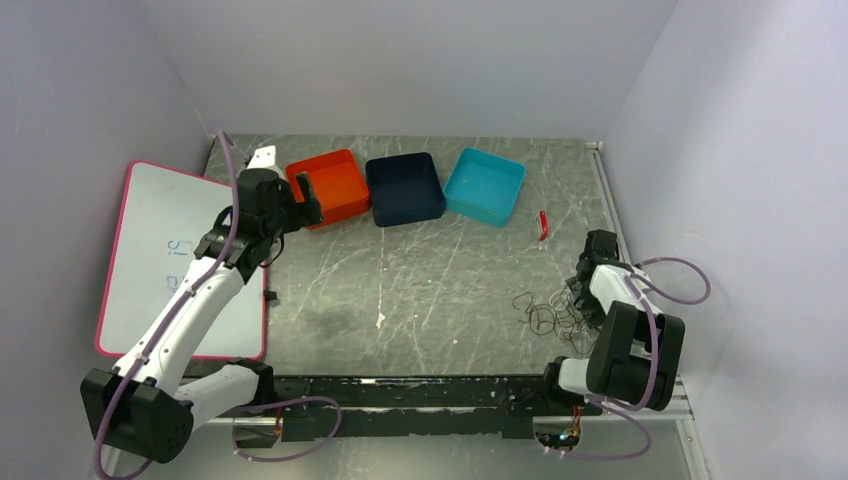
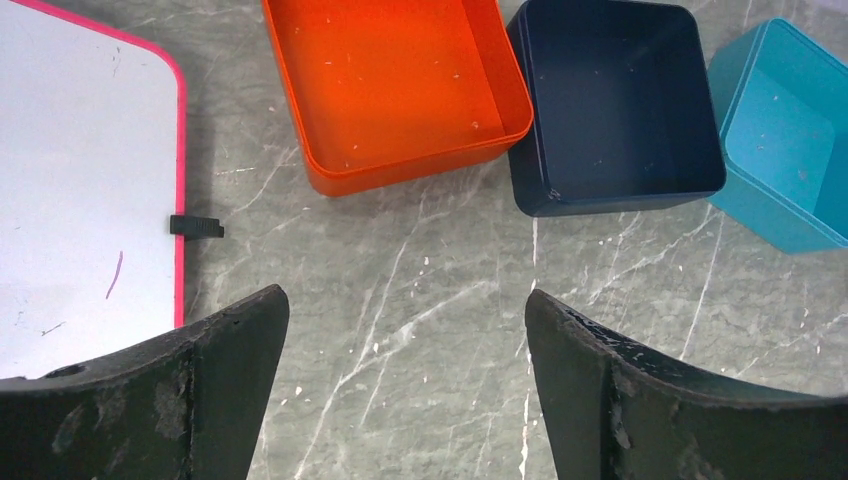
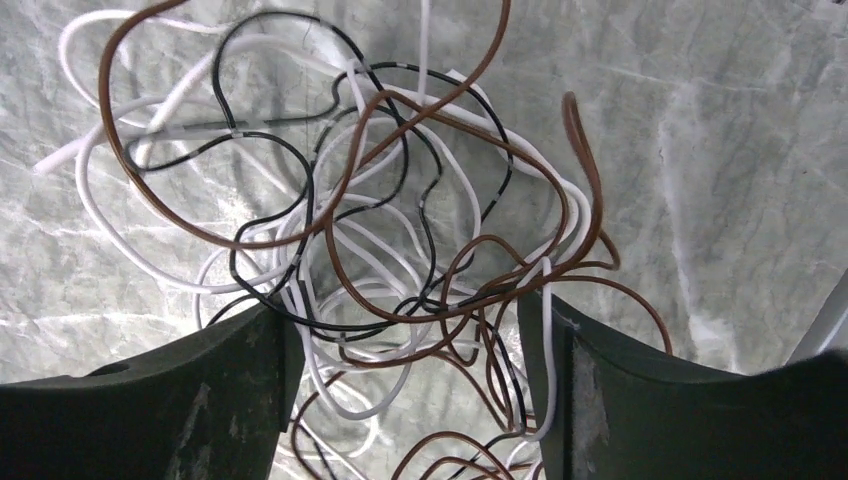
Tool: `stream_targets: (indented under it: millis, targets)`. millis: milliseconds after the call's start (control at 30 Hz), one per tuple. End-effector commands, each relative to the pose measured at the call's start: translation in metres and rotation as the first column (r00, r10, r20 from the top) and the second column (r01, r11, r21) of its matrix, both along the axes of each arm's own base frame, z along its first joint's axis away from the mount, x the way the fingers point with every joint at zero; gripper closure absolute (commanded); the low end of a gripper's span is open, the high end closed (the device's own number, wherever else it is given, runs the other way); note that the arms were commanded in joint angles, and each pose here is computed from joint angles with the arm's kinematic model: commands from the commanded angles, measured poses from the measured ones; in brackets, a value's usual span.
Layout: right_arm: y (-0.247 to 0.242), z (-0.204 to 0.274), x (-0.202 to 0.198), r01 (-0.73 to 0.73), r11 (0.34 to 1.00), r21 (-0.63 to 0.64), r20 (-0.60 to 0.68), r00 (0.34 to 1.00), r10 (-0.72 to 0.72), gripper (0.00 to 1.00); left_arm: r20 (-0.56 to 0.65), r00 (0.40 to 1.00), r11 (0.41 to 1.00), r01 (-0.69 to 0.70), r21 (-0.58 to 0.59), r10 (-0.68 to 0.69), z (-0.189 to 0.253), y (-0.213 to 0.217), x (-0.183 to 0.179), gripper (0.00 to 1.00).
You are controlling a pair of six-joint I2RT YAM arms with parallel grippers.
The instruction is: Untangle the cables
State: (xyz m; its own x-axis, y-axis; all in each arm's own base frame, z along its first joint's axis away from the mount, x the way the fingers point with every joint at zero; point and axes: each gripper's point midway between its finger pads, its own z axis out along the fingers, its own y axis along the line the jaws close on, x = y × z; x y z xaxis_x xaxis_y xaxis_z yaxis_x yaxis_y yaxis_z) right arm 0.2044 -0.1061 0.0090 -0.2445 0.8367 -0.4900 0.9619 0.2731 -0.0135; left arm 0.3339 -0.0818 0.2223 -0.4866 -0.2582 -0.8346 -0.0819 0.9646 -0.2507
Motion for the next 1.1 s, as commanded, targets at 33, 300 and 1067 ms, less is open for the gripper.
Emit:
stream_targets:
  millis: [33,300,1067]
  targets:
    - [0.003,-0.020,-0.002,0.017,0.999,0.032,0.023,1.000,-0.018,0.34,0.051,0.999,1.000,-0.013,-0.025,0.014,0.017,-0.003,0.006,0.10]
    - [0.000,0.010,0.017,-0.088,0.996,-0.009,0.118,0.989,0.088,0.79,0.012,1.000,0.999,-0.017,-0.032,0.017,0.007,-0.005,0.007,0.20]
    - [0.317,0.099,0.088,-0.926,0.358,-0.121,0.417,0.279,0.865,1.00,0.047,0.997,0.997,-0.065,-0.046,0.067,0.010,0.011,-0.020,0.34]
